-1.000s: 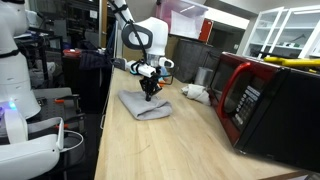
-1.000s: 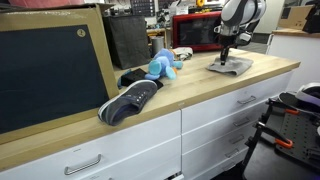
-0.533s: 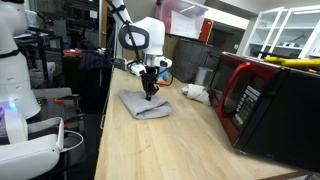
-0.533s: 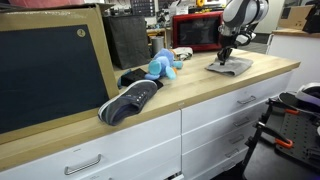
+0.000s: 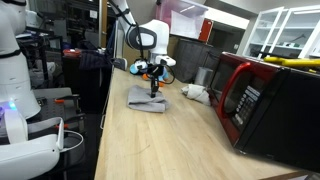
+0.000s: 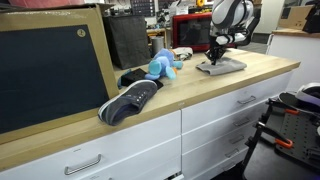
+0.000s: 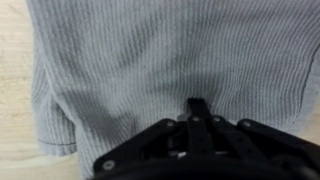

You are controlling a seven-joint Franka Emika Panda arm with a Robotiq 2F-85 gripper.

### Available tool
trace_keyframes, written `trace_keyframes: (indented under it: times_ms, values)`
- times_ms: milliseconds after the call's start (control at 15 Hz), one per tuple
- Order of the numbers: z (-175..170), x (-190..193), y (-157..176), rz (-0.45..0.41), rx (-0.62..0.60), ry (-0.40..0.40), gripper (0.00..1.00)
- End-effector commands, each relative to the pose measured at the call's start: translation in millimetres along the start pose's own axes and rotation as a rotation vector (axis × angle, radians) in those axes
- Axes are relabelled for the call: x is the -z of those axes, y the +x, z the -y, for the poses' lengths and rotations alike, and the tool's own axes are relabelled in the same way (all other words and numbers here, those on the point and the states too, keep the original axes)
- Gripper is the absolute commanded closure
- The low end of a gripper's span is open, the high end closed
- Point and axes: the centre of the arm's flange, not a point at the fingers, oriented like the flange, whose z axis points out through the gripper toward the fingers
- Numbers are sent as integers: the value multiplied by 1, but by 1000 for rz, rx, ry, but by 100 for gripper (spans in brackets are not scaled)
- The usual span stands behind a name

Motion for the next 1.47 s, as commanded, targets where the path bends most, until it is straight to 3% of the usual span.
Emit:
trace_keyframes:
  times_ms: [0,267,333,400,533,1067,1400]
  values:
    - [24,-38,35,30,-130,-14,100]
    - [13,-24,40,52,-115,26,100]
    - [8,-18,39,54,-102,43,74]
    - [2,-10,36,54,-85,64,73]
    - [-9,2,32,58,-48,100,60]
    - [-47,50,4,26,-9,159,1]
    - [-46,79,-40,-25,-76,164,0]
